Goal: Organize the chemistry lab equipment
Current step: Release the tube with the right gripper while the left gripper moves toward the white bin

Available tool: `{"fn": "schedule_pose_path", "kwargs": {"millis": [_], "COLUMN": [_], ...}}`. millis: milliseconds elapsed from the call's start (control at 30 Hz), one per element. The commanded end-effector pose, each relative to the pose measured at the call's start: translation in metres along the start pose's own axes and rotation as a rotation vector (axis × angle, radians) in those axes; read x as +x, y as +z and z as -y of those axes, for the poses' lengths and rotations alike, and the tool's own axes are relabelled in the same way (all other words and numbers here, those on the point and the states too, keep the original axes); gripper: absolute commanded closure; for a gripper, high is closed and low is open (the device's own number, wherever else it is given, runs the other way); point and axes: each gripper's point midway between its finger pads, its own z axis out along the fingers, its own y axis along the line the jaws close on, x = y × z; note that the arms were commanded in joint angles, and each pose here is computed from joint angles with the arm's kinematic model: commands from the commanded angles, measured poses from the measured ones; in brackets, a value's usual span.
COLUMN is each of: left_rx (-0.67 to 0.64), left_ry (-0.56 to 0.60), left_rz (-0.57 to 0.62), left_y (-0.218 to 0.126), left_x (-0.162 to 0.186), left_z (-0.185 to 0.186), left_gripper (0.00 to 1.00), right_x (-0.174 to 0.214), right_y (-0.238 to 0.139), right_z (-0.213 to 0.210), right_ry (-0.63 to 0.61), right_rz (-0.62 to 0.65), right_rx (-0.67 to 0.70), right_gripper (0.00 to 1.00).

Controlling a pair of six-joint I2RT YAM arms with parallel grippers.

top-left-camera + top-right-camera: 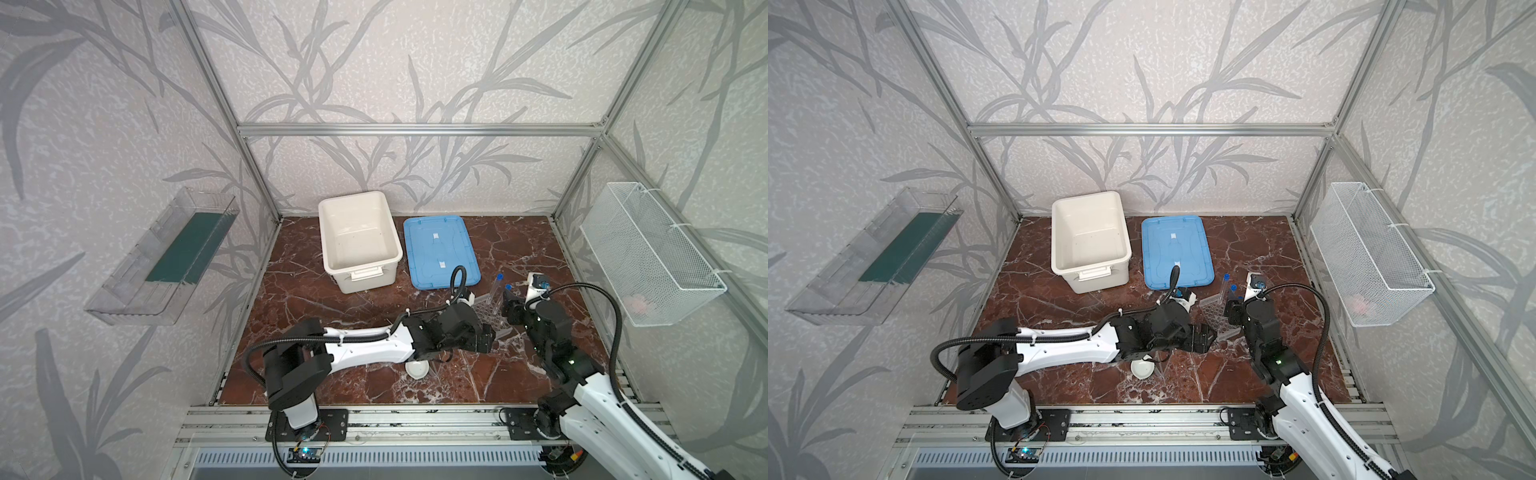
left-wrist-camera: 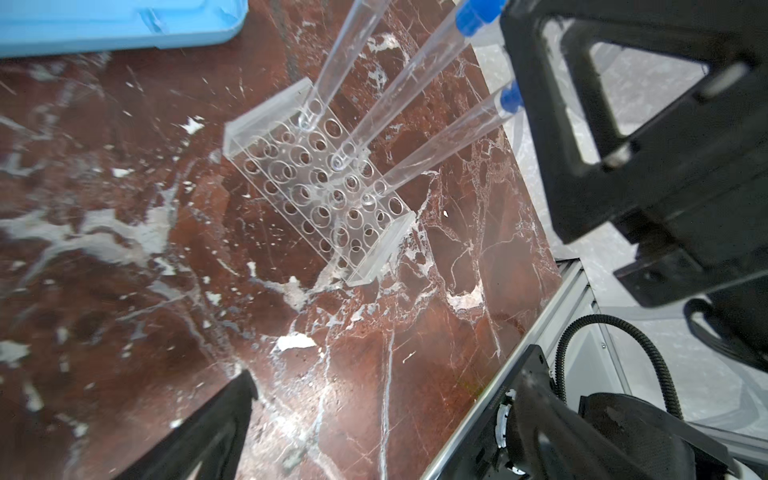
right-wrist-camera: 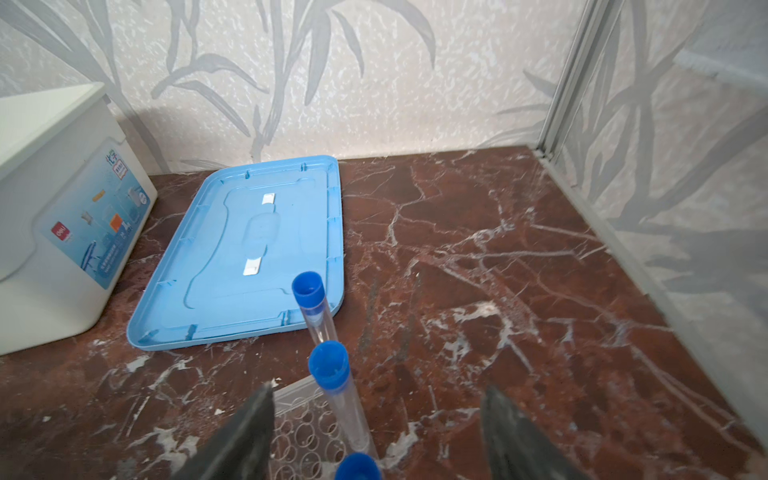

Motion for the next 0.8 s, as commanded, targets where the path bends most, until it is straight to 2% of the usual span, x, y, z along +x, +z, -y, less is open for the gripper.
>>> {"fn": "schedule_pose_path", "kwargs": {"millis": [0,100,200,333,367,500,567,700,767], "left_rx": [-0.043,-0.072,-0.142,-0.236,-0.287,-0.383,-0.504,-0.576,-0.656], "left_ry": [0.053,0.064,0.098,0.122,0.080,-0.056,-0.091,-0.248,-0.301], "left_rz": [0.139,0.215,0.315,0.375,0.375,0.287,0.279,0.269,0.269], "left_y": [-0.051,-0.093,-0.140,-0.191,-0.202,-0.219,-0.232,-0.244,-0.255], "left_x": [-0.056,-0.090,-0.121,-0.150,-0.157,-0.167,-0.173,-0.184,-0.190], "left_z": [0.001,-0.013,-0.035,-0.070,-0.088,-0.140,-0.169,-0.222,-0.251], "left_gripper": [0.01,0.01,0.03,0.04,0.01,0.01,0.01,0.04,0.04], "right_x": [-0.021,-0.032,-0.048,-0.069,-0.071,-0.076,-0.079,-0.078,-0.071], "right_y": [-0.015,-0.024,-0.035,-0.041,-0.041,-0.039,-0.039,-0.036,-0.032], "right_z": [-0.006,-0.026,-0.050,-0.066,-0.073,-0.107,-0.131,-0.181,-0.209], "right_ry": [0.042,0.083,0.053,0.027,0.002,-0.108,-0.177,-0.259,-0.291], "right_rz": [-0.009,-0.040,-0.070,-0.103,-0.118,-0.149,-0.142,-0.166,-0.195], "right_rx": [-0.043,-0.152,-0.275,-0.332,-0.352,-0.378,-0.400,-0.463,-0.502], "right_gripper": [0.01,0.01,0.01,0.01,0.00,0.01,0.01,0.01,0.01]}}
